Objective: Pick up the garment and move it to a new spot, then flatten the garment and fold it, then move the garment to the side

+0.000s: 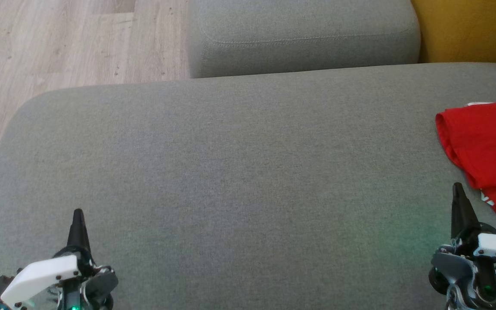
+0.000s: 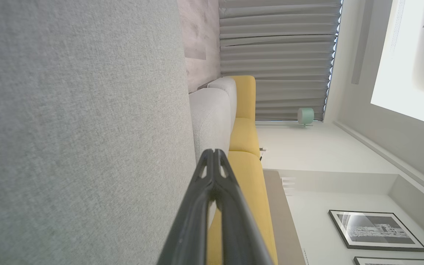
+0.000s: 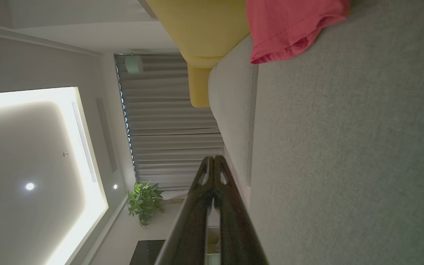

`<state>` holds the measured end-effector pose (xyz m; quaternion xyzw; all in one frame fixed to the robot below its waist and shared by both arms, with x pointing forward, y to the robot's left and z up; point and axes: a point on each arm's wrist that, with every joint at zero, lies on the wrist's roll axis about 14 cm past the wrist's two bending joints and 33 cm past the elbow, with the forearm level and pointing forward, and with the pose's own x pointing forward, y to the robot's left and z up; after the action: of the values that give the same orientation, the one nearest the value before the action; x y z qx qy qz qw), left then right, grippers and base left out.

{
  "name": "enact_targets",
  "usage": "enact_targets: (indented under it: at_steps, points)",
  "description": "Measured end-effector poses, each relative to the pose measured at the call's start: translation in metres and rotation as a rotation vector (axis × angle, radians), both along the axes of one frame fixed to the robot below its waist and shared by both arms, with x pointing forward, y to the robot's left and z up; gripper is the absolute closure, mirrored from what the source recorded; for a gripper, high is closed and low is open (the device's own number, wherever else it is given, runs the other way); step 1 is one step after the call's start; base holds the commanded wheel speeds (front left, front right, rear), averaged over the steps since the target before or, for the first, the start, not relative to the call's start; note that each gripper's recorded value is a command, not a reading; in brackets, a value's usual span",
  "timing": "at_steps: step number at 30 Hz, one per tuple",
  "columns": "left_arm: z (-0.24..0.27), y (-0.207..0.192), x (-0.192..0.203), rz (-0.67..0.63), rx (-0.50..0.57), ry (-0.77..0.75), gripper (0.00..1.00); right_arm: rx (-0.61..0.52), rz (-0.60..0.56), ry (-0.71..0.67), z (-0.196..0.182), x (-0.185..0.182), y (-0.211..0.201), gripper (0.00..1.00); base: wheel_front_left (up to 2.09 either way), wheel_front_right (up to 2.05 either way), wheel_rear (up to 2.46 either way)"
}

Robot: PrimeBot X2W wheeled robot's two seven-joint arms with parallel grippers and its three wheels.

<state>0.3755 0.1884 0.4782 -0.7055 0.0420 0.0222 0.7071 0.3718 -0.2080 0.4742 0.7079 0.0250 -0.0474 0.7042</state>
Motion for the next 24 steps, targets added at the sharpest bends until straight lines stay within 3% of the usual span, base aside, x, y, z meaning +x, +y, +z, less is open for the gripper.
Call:
enact_targets:
  at_steps: [24]
  points:
    - [0.0,0.0,0.0,0.0,0.0,0.0,1.0,0.0,0.0,0.0,0.0,0.0,0.0,1.0,0.0,0.0,0.0]
